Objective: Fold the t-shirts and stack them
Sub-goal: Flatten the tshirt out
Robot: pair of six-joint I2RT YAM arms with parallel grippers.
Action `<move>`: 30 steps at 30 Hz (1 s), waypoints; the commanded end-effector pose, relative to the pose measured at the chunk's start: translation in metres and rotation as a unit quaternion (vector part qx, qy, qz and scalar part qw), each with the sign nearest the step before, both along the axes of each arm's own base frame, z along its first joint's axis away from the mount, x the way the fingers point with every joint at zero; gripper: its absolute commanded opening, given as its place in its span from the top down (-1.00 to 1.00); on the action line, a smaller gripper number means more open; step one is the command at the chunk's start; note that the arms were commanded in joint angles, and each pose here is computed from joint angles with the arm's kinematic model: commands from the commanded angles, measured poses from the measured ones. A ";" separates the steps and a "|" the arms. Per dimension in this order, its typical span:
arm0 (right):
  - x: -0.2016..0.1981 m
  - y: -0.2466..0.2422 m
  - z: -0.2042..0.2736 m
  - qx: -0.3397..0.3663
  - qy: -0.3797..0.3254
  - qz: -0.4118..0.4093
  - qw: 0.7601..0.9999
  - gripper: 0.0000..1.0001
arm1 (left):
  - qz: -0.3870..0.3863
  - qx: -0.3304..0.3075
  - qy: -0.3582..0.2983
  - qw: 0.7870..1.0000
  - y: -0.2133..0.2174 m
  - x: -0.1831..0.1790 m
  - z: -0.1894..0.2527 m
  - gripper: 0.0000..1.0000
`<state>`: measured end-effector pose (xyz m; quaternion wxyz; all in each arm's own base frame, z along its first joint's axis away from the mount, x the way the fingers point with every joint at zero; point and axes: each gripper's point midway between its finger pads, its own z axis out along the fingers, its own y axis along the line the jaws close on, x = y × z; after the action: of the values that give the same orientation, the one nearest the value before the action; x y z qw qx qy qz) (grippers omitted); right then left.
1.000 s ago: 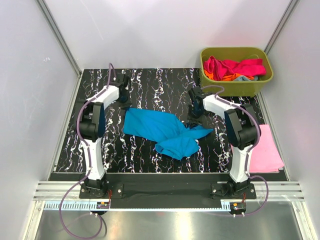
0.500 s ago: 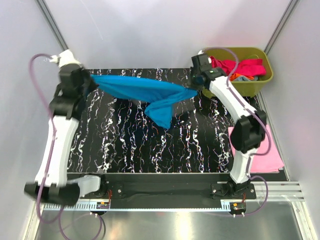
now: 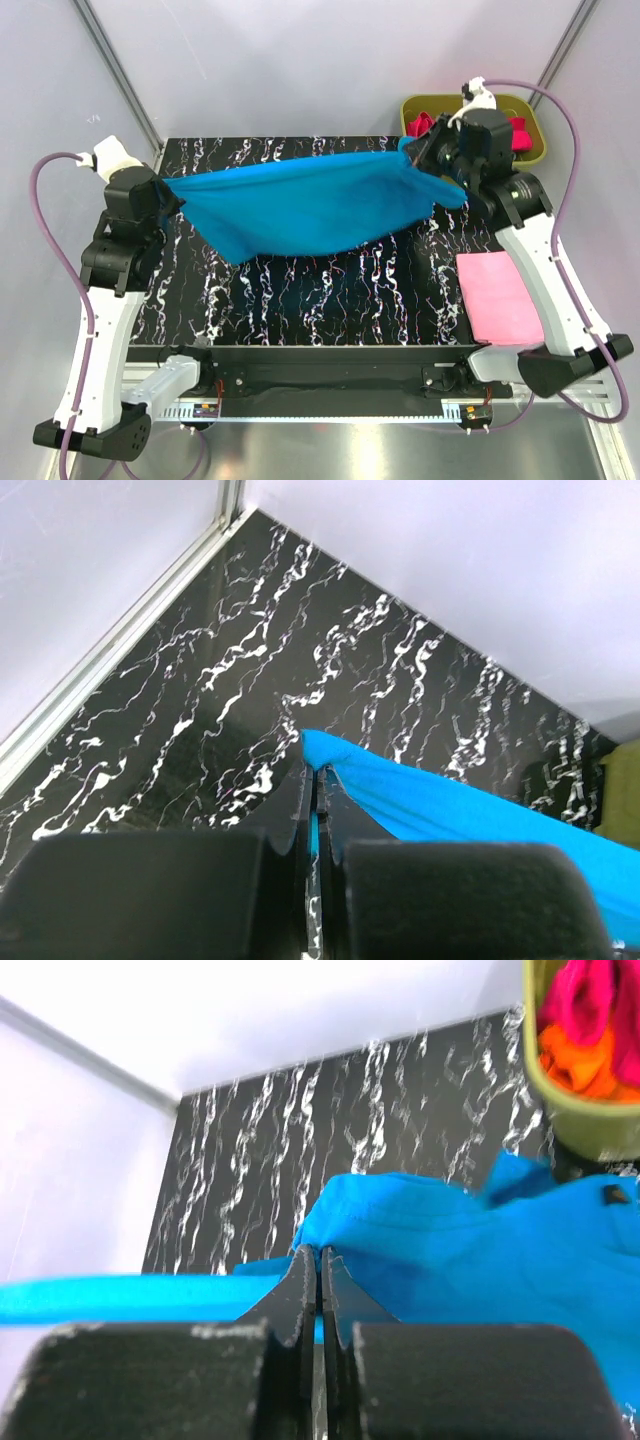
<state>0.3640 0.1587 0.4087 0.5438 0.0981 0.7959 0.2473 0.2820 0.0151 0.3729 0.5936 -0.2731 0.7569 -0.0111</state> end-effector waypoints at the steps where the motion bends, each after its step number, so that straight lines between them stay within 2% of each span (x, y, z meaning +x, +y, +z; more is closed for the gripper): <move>1: -0.005 -0.001 -0.026 -0.014 0.023 0.014 1.000 1.00 | 0.060 0.044 0.006 0.997 0.025 -0.004 0.001 1.00; 5: -0.006 -0.012 -0.049 -0.036 0.039 -0.006 0.999 1.00 | 0.033 0.055 0.012 0.998 0.015 0.020 0.003 1.00; 7: 0.009 -0.019 -0.045 -0.050 0.022 -0.034 0.998 1.00 | 0.023 0.051 -0.005 0.998 0.011 0.030 0.018 1.00; 10: 0.046 -0.029 -0.023 -0.060 -0.032 -0.088 0.994 1.00 | 0.014 0.051 -0.040 0.998 0.004 0.055 0.047 1.00; 11: 0.057 -0.030 0.004 -0.052 -0.070 -0.100 0.991 1.00 | 0.013 0.048 -0.065 0.997 0.004 0.058 0.071 1.00; 14: 0.095 -0.028 0.017 -0.063 -0.087 -0.119 0.987 1.00 | 0.010 0.062 -0.083 0.995 0.001 0.087 0.092 1.00; 15: 0.111 -0.024 0.036 -0.057 -0.107 -0.121 0.985 1.00 | 0.013 0.060 -0.118 0.991 0.004 0.087 0.124 1.00; 16: 0.117 -0.022 0.047 -0.055 -0.119 -0.121 0.984 1.00 | 0.012 0.069 -0.111 0.991 0.003 0.105 0.124 1.00; 17: 0.118 -0.024 0.084 -0.046 -0.157 -0.124 0.979 1.00 | 0.011 0.070 -0.124 0.990 0.005 0.111 0.136 1.00; 18: 0.131 -0.018 0.083 -0.050 -0.159 -0.122 0.978 1.00 | 0.006 0.066 -0.164 0.984 0.008 0.107 0.170 1.00; 19: 0.133 -0.018 0.095 -0.053 -0.173 -0.122 0.976 1.00 | 0.003 0.068 -0.168 0.983 0.007 0.120 0.175 1.00; 20: 0.125 -0.021 0.130 -0.038 -0.205 -0.125 0.970 1.00 | 0.003 0.066 -0.204 0.977 0.008 0.112 0.204 1.00; 22: 0.130 -0.017 0.140 -0.043 -0.217 -0.117 0.968 1.00 | 0.002 0.066 -0.227 0.972 0.012 0.113 0.219 1.00; 25: 0.114 -0.019 0.166 -0.026 -0.240 -0.110 0.964 1.00 | -0.009 0.066 -0.237 0.969 0.014 0.109 0.226 1.00; 26: 0.115 -0.017 0.154 -0.029 -0.223 -0.106 0.968 1.00 | -0.009 0.069 -0.240 0.968 0.015 0.100 0.228 1.00; 28: 0.096 -0.016 0.154 -0.022 -0.216 -0.089 0.972 1.00 | 0.000 0.071 -0.199 0.977 0.020 0.106 0.194 1.00; 29: 0.100 -0.010 0.118 -0.025 -0.171 -0.079 0.982 1.00 | 0.006 0.071 -0.181 0.981 0.023 0.106 0.177 1.00; 30: 0.079 -0.011 0.123 -0.012 -0.171 -0.063 0.983 1.00 | 0.024 0.071 -0.183 0.980 0.029 0.089 0.174 1.00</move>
<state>0.4714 0.1630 0.5374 0.7014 0.0883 0.6741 0.2141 0.3974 0.0180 0.5479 0.7303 -0.2145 0.6476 -0.0355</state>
